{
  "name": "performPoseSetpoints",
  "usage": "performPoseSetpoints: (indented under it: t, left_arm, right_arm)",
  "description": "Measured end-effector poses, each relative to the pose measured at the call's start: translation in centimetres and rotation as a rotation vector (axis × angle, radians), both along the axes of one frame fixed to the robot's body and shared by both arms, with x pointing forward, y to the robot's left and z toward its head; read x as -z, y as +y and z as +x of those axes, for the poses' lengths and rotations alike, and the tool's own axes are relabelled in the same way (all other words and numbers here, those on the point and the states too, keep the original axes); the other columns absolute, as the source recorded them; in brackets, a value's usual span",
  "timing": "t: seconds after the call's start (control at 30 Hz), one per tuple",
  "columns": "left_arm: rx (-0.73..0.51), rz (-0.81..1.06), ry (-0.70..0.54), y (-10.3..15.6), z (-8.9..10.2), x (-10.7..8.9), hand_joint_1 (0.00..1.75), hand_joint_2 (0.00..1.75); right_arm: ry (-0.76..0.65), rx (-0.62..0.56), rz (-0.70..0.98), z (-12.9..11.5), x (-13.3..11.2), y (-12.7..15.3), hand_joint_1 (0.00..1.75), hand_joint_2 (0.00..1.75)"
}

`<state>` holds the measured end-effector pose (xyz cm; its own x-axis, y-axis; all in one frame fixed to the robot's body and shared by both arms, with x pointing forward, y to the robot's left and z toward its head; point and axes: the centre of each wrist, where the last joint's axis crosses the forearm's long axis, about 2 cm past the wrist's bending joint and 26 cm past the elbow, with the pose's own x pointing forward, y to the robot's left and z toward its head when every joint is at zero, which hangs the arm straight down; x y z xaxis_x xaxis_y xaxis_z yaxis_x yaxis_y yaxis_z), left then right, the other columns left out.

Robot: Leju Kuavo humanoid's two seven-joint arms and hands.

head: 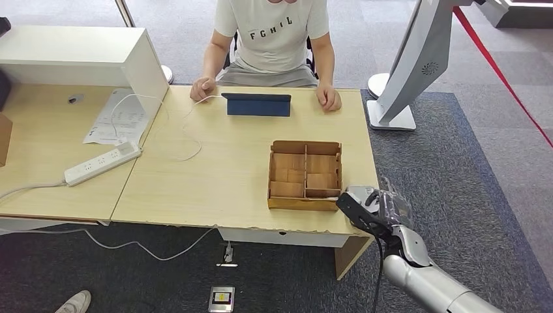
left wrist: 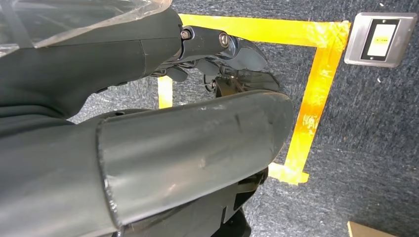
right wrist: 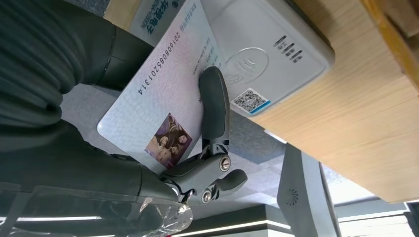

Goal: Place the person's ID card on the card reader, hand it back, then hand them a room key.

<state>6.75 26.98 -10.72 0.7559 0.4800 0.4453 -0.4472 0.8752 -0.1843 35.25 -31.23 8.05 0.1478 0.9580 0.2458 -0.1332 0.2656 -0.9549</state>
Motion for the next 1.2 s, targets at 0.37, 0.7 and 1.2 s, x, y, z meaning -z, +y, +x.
performPoseSetpoints:
  t: [0.37,0.7,1.2]
  left_arm:
    - [-0.001,-0.002,0.008,0.1,0.0,0.0,0.0,0.0]
    - [0.013,-0.002,0.012,0.2,0.2,0.0,0.0,0.0]
    - [0.031,0.002,0.016,-0.3,0.2,0.0,0.0,0.0]
  right_arm:
    - [-0.1,0.051,-0.008,2.1,-3.0,-0.7,1.75,1.75]
    - [-0.219,0.06,-0.145,5.4,-10.7,-0.5,1.75,1.75]
    - [-0.323,-0.107,-0.14,6.3,-14.4,5.2,1.75,1.75]
